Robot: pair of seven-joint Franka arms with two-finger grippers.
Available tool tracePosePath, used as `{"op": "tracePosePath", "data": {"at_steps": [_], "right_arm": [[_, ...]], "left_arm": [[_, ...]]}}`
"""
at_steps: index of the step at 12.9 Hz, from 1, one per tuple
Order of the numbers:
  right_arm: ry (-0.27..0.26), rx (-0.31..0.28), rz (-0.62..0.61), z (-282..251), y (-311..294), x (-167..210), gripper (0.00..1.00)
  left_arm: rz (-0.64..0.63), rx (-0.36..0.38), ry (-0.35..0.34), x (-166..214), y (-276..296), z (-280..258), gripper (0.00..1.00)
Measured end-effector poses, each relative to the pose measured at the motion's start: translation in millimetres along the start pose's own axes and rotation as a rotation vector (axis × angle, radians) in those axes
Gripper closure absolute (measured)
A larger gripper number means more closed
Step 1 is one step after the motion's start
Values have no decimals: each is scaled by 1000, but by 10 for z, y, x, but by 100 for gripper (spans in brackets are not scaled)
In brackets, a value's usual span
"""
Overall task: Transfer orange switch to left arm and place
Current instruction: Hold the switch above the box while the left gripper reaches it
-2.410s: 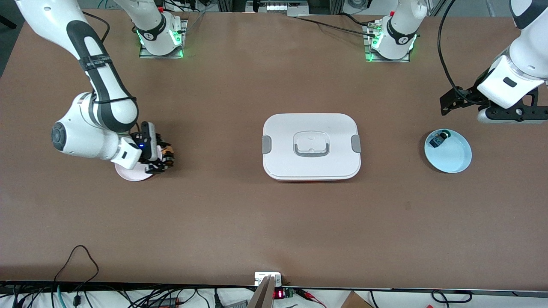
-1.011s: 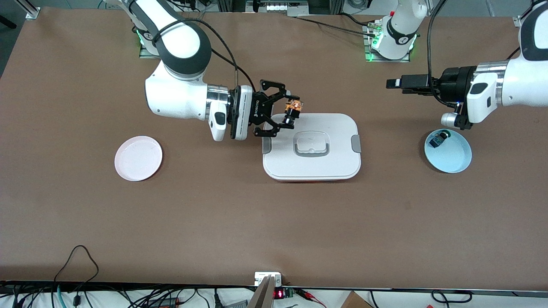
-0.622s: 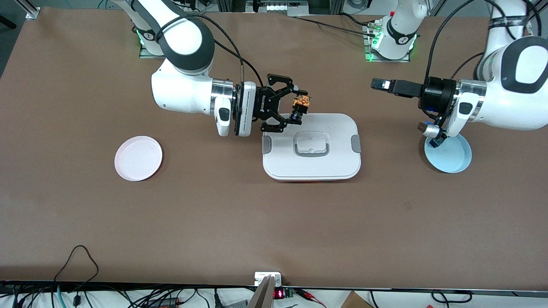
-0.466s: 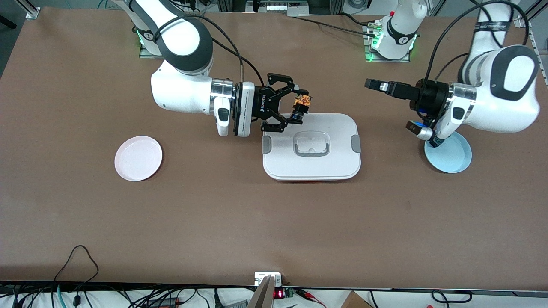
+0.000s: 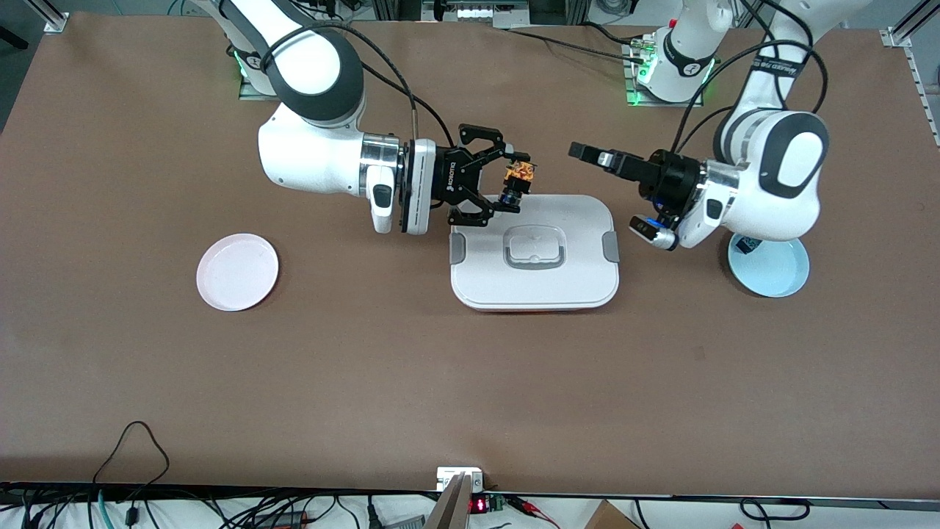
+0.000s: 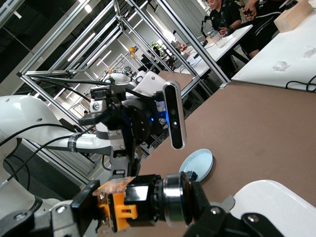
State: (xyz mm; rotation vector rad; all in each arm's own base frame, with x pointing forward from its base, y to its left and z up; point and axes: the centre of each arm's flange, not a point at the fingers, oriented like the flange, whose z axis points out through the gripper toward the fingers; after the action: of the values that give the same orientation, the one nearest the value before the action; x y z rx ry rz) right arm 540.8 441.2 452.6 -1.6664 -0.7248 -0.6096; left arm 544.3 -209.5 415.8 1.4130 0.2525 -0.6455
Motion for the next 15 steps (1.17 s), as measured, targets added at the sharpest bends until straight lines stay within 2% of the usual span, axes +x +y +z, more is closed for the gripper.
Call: {"op": "tracePosePath", "data": {"at_steps": [3, 7, 11, 12, 15], "right_arm": [[3, -4, -93, -22, 19, 8, 21], [5, -9, -124, -52, 48, 15, 21], [5, -15, -144, -76, 79, 6, 21], [5, -16, -144, -83, 86, 5, 21], [6, -17, -145, -92, 93, 9, 21]], "left_arm": [[43, -63, 25, 161, -106, 182, 0], [69, -156, 38, 321, -226, 357, 0], [129, -180, 35, 437, -215, 397, 4], [146, -187, 39, 469, -212, 447, 7], [203, -183, 74, 559, -306, 688, 11]]}}
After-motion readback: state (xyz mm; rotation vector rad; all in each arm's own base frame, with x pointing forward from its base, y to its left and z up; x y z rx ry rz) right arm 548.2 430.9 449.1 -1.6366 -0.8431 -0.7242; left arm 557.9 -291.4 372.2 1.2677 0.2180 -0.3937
